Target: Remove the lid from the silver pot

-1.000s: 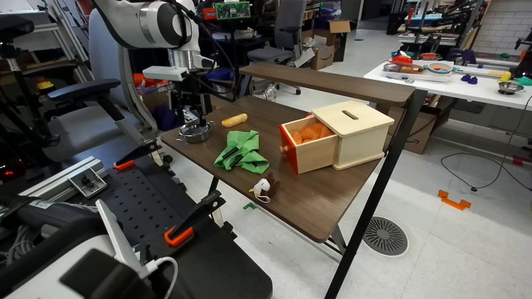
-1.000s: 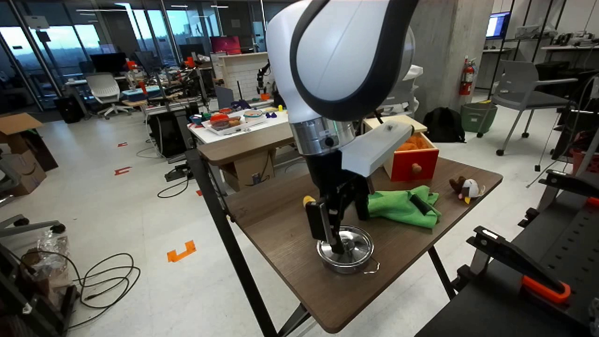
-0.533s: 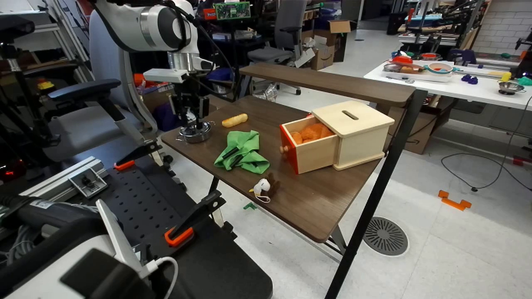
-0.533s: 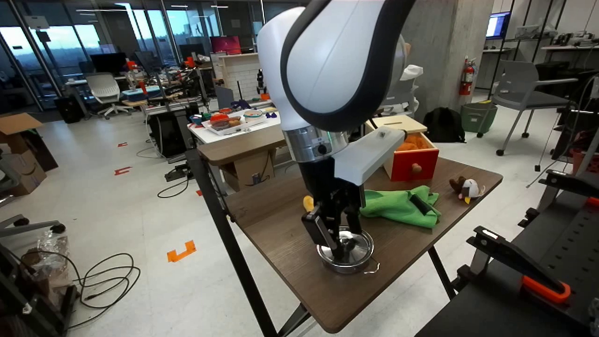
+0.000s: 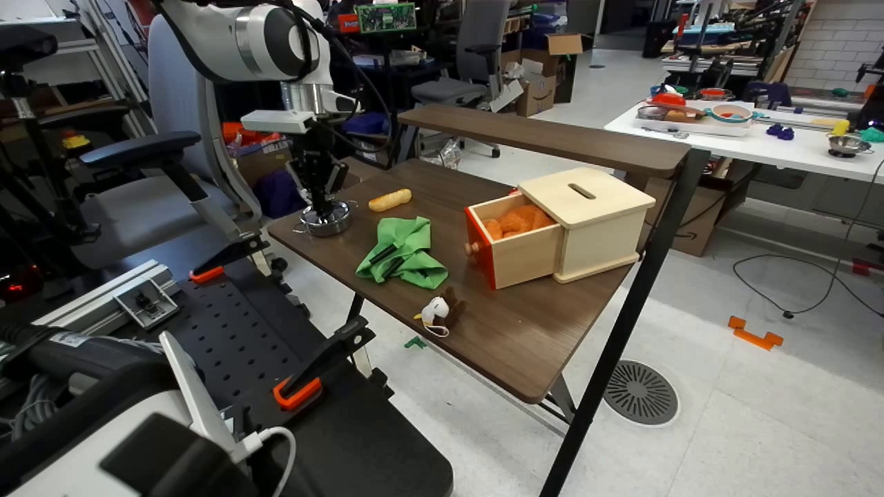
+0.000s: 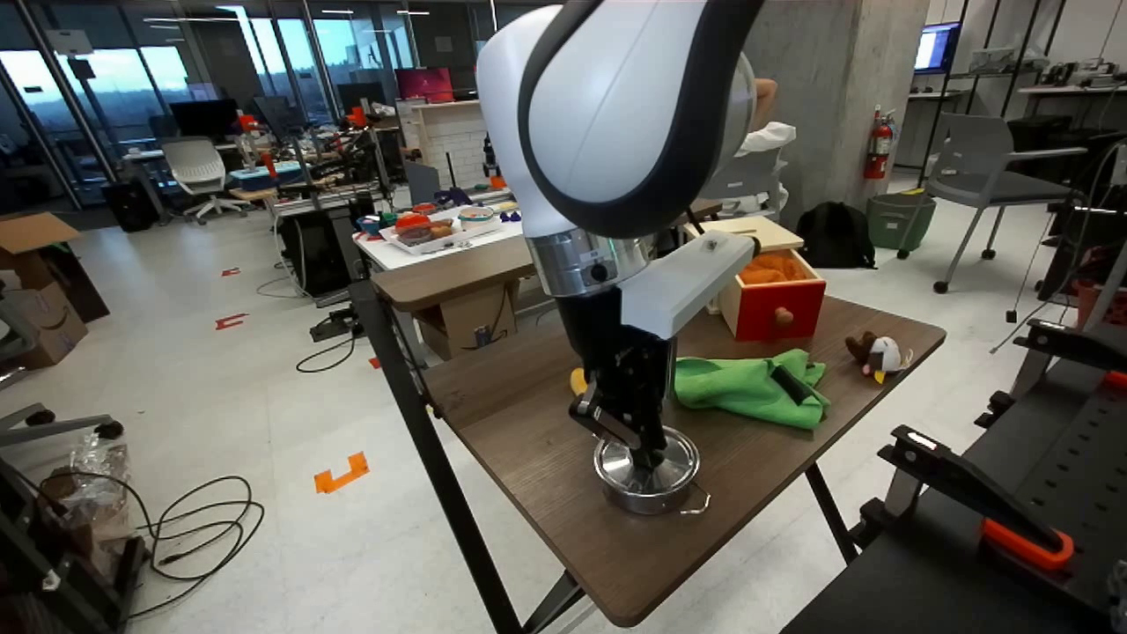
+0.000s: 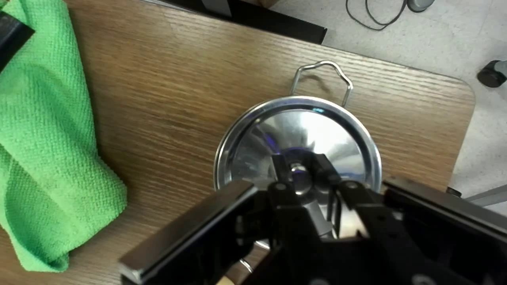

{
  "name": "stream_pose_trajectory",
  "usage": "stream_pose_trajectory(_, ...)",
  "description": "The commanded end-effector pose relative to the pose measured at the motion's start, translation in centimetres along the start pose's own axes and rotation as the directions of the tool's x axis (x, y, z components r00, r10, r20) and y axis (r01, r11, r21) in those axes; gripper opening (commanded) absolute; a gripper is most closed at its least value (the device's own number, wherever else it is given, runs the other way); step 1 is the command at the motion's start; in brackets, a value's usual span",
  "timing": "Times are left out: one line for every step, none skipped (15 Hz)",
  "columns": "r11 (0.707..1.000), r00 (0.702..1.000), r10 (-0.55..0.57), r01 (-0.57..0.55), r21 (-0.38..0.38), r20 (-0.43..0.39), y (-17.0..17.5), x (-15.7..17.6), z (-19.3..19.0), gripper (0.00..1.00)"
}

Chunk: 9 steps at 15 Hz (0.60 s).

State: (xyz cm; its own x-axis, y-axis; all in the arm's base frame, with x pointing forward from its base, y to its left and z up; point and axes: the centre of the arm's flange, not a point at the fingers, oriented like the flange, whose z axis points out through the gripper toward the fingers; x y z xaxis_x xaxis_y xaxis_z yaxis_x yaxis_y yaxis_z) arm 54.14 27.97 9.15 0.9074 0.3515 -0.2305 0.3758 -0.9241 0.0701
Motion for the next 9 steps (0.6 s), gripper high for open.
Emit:
stream_pose_trajectory(1.000, 1.000, 0.002, -0.001, -0.018, 0.025, 0.1, 0.4, -0.9, 0.05)
stream_pose_trajectory(1.000, 1.000, 0.001, -0.001, -0.020, 0.020, 0.2, 0.1, -1.4, 0.05)
stream_pose_trajectory(1.000, 1.000, 0.001, -0.001, -0.015, 0.020, 0.4, 0.0, -2.1, 0.05)
stream_pose_trajectory(1.000, 1.000, 0.008, -0.008, -0.015, 0.001, 0.7, 0.2, -3.1, 0.05)
stream_pose_trajectory(1.000, 1.000, 0.013, -0.013, -0.015, -0.012, 0.9, 0.4, -3.8, 0.05)
stream_pose_trajectory(1.000, 0.999, 0.021, -0.021, -0.013, -0.041, 1.2, 1.0, -4.9, 0.05)
stream_pose_trajectory(1.000, 0.998, 0.025, -0.026, -0.013, -0.061, 1.4, 1.4, -5.8, 0.05)
stream_pose_trajectory(0.999, 0.996, 0.033, -0.034, -0.015, -0.086, 1.7, 2.1, -6.8, 0.05)
stream_pose_trajectory(0.999, 0.993, 0.039, -0.042, -0.021, -0.110, 2.0, 2.9, -7.7, 0.05)
